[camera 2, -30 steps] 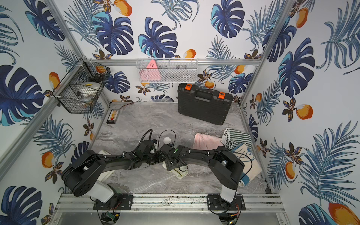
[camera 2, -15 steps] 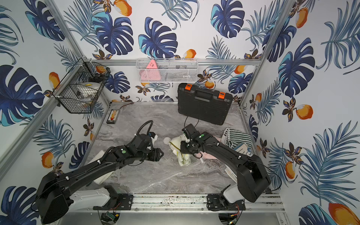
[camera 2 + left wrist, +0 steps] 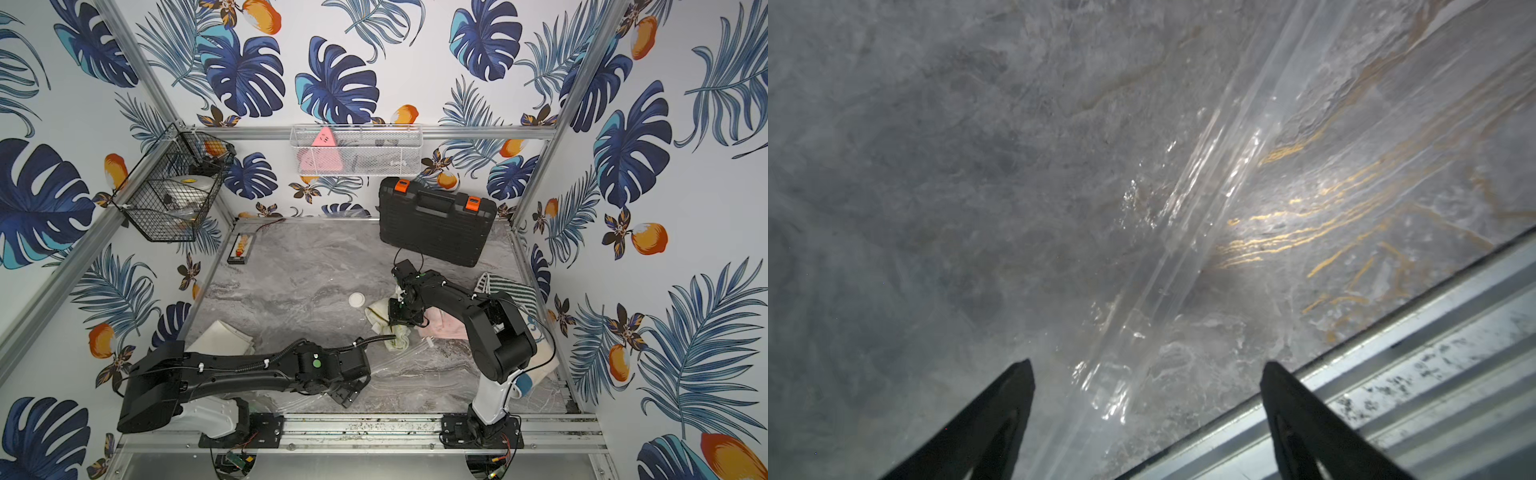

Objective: Place the folded towel into the vacuum bag
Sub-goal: Open the vacuum bag at the center of the board, then place the towel in the vacuum bag.

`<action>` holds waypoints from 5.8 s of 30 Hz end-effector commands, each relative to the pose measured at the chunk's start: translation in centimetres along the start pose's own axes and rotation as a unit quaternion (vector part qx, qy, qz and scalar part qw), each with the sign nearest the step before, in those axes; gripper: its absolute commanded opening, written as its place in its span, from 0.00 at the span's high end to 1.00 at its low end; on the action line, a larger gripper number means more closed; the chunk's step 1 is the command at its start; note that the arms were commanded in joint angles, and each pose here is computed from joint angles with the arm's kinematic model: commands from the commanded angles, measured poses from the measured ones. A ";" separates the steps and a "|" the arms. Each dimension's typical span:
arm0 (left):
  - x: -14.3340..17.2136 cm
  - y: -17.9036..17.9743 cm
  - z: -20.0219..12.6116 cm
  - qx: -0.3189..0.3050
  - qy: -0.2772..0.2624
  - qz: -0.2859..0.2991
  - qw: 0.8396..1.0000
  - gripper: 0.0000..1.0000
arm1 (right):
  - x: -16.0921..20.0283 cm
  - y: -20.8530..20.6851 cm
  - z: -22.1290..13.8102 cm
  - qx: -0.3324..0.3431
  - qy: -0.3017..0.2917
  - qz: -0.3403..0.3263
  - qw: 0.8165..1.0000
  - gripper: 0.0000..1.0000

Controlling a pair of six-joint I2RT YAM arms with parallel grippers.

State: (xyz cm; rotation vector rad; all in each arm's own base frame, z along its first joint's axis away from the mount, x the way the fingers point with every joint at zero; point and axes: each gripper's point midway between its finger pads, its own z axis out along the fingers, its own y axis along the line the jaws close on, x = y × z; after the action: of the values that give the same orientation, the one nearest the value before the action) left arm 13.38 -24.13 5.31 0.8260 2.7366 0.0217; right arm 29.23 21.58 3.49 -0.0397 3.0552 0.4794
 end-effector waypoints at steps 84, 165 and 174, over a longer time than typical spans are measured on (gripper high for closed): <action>-11.4 2.5 -12.1 0.178 -0.317 -0.037 0.931 1.00 | 15.1 8.0 2.8 -0.099 0.057 -0.025 0.993 0.98; -12.0 0.1 -8.2 0.214 -0.304 -0.055 0.927 1.00 | 12.1 9.9 2.1 -0.259 -0.015 0.278 0.925 0.46; -11.0 -0.7 -8.3 0.227 -0.292 -0.054 0.927 1.00 | 7.5 14.6 2.7 -0.308 -0.096 0.220 0.921 0.86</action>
State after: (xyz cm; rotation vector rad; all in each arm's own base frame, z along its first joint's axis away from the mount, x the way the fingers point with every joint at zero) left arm 20.07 -29.67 15.81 0.6510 2.2271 -0.7212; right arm 18.92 34.49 3.04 0.7511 2.7271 1.2924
